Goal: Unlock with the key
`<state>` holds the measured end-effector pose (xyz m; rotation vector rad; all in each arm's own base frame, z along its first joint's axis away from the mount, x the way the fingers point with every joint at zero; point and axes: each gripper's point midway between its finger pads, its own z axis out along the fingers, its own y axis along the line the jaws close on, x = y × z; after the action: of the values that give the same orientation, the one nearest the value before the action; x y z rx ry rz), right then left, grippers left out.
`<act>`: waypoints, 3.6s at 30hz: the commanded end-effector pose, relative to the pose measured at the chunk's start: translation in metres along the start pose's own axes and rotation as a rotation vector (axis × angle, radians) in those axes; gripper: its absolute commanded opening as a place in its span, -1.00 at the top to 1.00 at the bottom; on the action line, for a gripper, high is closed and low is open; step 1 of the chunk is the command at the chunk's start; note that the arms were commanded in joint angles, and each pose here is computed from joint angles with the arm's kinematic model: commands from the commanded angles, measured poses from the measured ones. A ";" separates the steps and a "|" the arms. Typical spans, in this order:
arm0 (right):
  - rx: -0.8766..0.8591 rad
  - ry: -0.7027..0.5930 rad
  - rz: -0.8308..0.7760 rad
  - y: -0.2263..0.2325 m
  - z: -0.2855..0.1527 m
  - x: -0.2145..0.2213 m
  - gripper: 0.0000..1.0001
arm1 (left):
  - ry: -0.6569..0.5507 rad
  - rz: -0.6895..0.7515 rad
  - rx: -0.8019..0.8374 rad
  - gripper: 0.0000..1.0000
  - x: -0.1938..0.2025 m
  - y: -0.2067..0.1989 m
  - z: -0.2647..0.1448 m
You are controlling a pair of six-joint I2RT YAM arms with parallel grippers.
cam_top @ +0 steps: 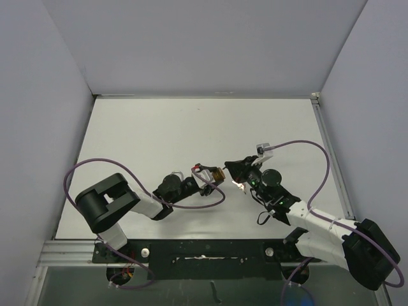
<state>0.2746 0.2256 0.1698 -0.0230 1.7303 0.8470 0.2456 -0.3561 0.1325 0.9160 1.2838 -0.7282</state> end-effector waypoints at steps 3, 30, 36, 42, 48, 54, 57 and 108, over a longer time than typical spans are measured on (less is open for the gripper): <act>-0.029 -0.082 -0.003 0.018 0.004 -0.025 1.00 | -0.175 0.051 -0.024 1.00 -0.049 0.008 0.009; -0.016 -0.064 0.009 0.014 -0.003 -0.011 1.00 | -0.250 0.067 -0.072 1.00 -0.075 0.018 0.007; -0.027 -0.055 0.005 0.015 -0.003 -0.007 1.00 | -0.257 0.056 -0.062 1.00 -0.079 0.017 0.010; -0.041 -0.045 0.003 0.017 -0.002 -0.004 1.00 | -0.273 0.051 -0.047 1.00 -0.085 0.015 0.012; -0.037 -0.045 0.000 0.015 -0.003 -0.002 1.00 | -0.305 0.047 -0.036 1.00 -0.094 0.013 0.010; -0.047 -0.024 -0.011 0.018 -0.002 0.000 1.00 | -0.307 0.043 -0.033 1.00 -0.101 0.014 0.013; -0.058 -0.004 -0.012 0.020 0.000 0.003 1.00 | -0.310 0.047 -0.033 1.00 -0.106 0.015 0.015; -0.093 -0.121 -0.024 0.024 -0.011 -0.050 0.29 | -0.318 0.021 -0.037 1.00 -0.109 0.014 0.005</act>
<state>0.2702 0.2101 0.1978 -0.0073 1.6451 0.8574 0.2497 -0.3588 0.1797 0.8337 1.1858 -0.7491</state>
